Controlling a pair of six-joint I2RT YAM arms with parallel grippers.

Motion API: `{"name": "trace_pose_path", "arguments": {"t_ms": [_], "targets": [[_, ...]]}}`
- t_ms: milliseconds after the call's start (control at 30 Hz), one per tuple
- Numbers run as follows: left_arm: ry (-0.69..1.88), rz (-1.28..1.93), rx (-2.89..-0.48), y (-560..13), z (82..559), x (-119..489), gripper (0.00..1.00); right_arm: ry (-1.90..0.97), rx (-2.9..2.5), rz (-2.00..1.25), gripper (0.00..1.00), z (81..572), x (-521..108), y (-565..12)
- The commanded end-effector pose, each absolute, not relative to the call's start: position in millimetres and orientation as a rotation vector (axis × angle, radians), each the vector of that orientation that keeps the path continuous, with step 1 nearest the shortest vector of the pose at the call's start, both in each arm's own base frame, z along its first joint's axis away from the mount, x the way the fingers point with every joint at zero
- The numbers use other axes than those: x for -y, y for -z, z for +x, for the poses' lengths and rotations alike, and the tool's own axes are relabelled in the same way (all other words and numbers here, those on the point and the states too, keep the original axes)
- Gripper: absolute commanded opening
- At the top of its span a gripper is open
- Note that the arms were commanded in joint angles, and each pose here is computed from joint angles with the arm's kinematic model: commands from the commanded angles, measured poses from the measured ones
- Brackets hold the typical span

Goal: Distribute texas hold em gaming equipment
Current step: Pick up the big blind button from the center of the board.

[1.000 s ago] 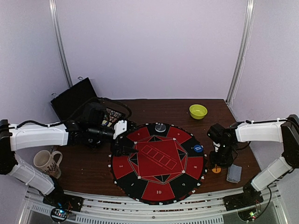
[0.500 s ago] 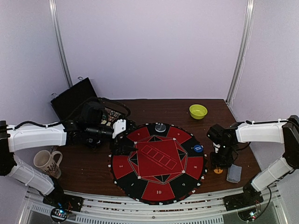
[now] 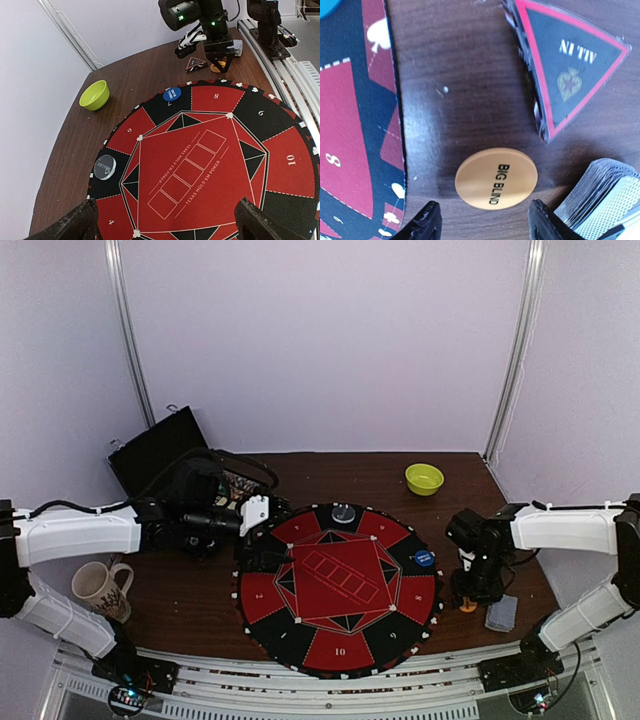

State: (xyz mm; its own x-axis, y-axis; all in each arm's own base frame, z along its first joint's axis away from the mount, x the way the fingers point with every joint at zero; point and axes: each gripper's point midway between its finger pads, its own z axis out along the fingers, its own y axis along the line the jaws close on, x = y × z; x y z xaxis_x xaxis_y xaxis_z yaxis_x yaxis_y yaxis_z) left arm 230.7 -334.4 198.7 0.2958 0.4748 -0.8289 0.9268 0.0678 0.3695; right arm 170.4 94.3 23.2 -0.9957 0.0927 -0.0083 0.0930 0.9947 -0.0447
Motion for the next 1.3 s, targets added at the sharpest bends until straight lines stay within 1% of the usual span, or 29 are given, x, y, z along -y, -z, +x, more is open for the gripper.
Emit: {"name": "trace_pose_path", "arguments": {"t_ms": [0, 200, 267, 433, 533, 800, 933, 1100, 1267], "targets": [[0.538, 1.550, -1.290, -207.6, 231.1, 331.4, 0.98, 0.114, -3.123, 0.164, 0.63, 176.1, -84.1, -18.8], [0.542, 1.553, -1.292, -206.3, 231.4, 332.1, 0.98, 0.140, -3.126, 0.164, 0.69, 174.8, -78.4, -6.5], [0.544, 1.554, -1.291, -206.3, 231.3, 332.5, 0.98, 0.140, -3.116, 0.153, 0.69, 176.3, -78.1, -5.8], [0.532, 1.551, -1.296, -206.1, 232.9, 331.8, 0.98, 0.088, -3.074, 0.211, 0.62, 178.8, -82.5, -9.9], [0.518, 1.553, -1.292, -206.5, 232.8, 329.5, 0.98, 0.011, -3.076, 0.234, 0.62, 171.6, -90.6, -1.4], [0.517, 1.551, -1.287, -207.7, 232.5, 329.7, 0.98, 0.095, -3.065, 0.268, 0.56, 166.4, -85.9, 2.4], [0.509, 1.550, -1.276, -210.0, 231.6, 328.2, 0.98, 0.133, -3.041, 0.289, 0.58, 166.2, -80.6, 6.3], [0.507, 1.547, -1.279, -210.4, 232.2, 327.9, 0.98, 0.162, -3.002, 0.283, 0.62, 172.6, -80.1, 2.5], [0.504, 1.547, -1.275, -211.2, 231.6, 327.6, 0.98, 0.148, -3.002, 0.264, 0.63, 172.1, -84.9, 7.0]]}}
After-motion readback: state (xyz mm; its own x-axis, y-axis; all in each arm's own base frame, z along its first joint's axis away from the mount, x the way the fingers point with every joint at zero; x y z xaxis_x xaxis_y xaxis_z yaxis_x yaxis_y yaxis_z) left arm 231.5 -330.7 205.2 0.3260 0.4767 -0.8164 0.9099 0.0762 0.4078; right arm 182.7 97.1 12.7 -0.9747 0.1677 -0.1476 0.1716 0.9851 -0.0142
